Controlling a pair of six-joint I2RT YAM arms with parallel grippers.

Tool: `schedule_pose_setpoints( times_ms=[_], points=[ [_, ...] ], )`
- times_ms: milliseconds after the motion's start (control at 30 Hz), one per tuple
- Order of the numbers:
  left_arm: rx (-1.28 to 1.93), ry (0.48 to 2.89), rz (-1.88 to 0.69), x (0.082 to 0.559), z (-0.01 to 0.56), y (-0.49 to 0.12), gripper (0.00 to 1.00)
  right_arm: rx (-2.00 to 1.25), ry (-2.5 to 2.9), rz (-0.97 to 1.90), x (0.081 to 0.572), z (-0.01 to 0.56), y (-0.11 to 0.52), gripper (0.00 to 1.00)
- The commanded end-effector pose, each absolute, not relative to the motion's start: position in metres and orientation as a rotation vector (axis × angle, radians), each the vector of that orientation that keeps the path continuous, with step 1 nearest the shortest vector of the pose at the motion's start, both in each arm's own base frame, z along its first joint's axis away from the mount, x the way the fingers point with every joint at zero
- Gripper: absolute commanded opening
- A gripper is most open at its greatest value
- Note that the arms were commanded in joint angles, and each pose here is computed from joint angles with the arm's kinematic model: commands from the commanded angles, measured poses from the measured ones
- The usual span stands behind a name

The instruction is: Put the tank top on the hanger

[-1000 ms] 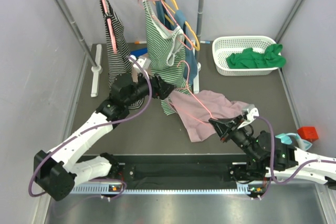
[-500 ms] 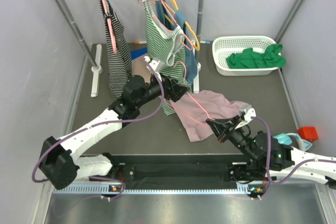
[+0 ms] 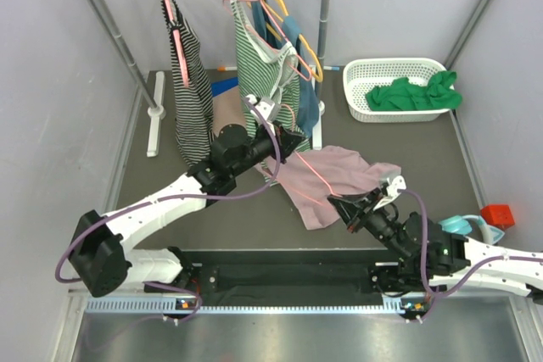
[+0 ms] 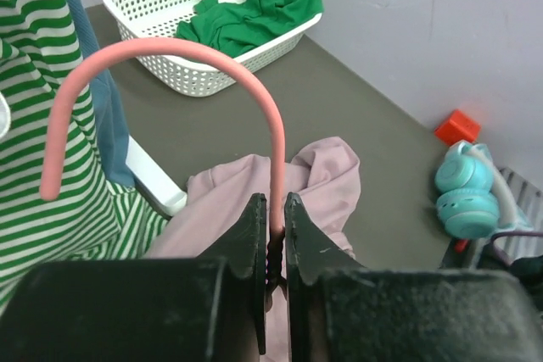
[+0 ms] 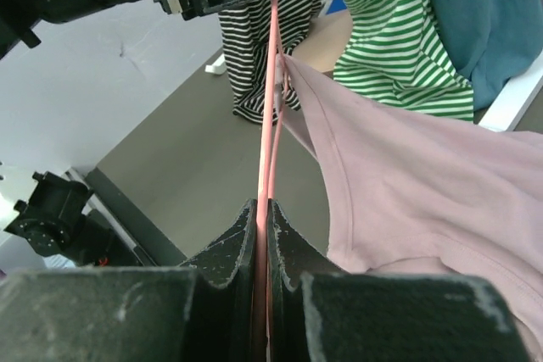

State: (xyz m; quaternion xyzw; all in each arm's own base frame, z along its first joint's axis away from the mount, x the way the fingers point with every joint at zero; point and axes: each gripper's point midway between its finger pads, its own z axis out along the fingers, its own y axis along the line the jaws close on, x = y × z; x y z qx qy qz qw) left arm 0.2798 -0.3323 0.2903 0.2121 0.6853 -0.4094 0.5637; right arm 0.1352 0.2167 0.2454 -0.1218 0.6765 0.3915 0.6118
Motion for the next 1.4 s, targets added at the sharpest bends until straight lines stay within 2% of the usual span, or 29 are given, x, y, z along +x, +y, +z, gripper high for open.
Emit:
schedule_pose_setpoints(
  times_ms=[0, 200, 300, 333, 400, 467, 600, 767, 1067, 1300, 1367],
  points=[
    [0.538, 1.546, -0.903, 0.277, 0.31, -0.336, 0.0, -0.221, 1.525, 0.988, 0.132, 0.262, 0.222, 0.0],
    [0.593, 1.568, -0.72, 0.277, 0.293, -0.327, 0.0, -0.177, 1.638, 0.89, 0.142, 0.239, 0.224, 0.02],
    [0.584, 1.59, -0.565, 0.283, 0.277, -0.312, 0.0, -0.178, 1.661, 0.871, 0.143, 0.238, 0.227, 0.25],
    [0.56, 1.603, -0.514, 0.288, 0.272, -0.304, 0.0, -0.19, 1.677, 0.848, 0.144, 0.234, 0.226, 0.52],
    [0.555, 1.624, -0.474, 0.287, 0.257, -0.296, 0.0, -0.212, 1.693, 0.819, 0.144, 0.235, 0.227, 0.81],
    [0.53, 1.632, -0.444, 0.29, 0.248, -0.289, 0.0, -0.244, 1.71, 0.774, 0.145, 0.236, 0.224, 0.87],
    [0.494, 1.675, -0.365, 0.291, 0.22, -0.272, 0.0, -0.28, 1.759, 0.682, 0.148, 0.221, 0.22, 0.89],
    [0.42, 1.708, -0.316, 0.294, 0.201, -0.258, 0.0, -0.357, 1.793, 0.712, 0.139, 0.201, 0.232, 0.87],
    [0.391, 1.773, -0.3, 0.294, 0.174, -0.255, 0.0, -0.545, 1.824, 0.825, 0.109, 0.176, 0.296, 0.82],
    [0.402, 1.797, -0.328, 0.294, 0.165, -0.262, 0.0, -0.522, 2.075, 0.635, 0.129, 0.094, 0.304, 0.79],
    [0.4, 1.801, -0.331, 0.294, 0.164, -0.262, 0.0, -0.525, 2.084, 0.613, 0.133, 0.09, 0.31, 0.79]
  ],
)
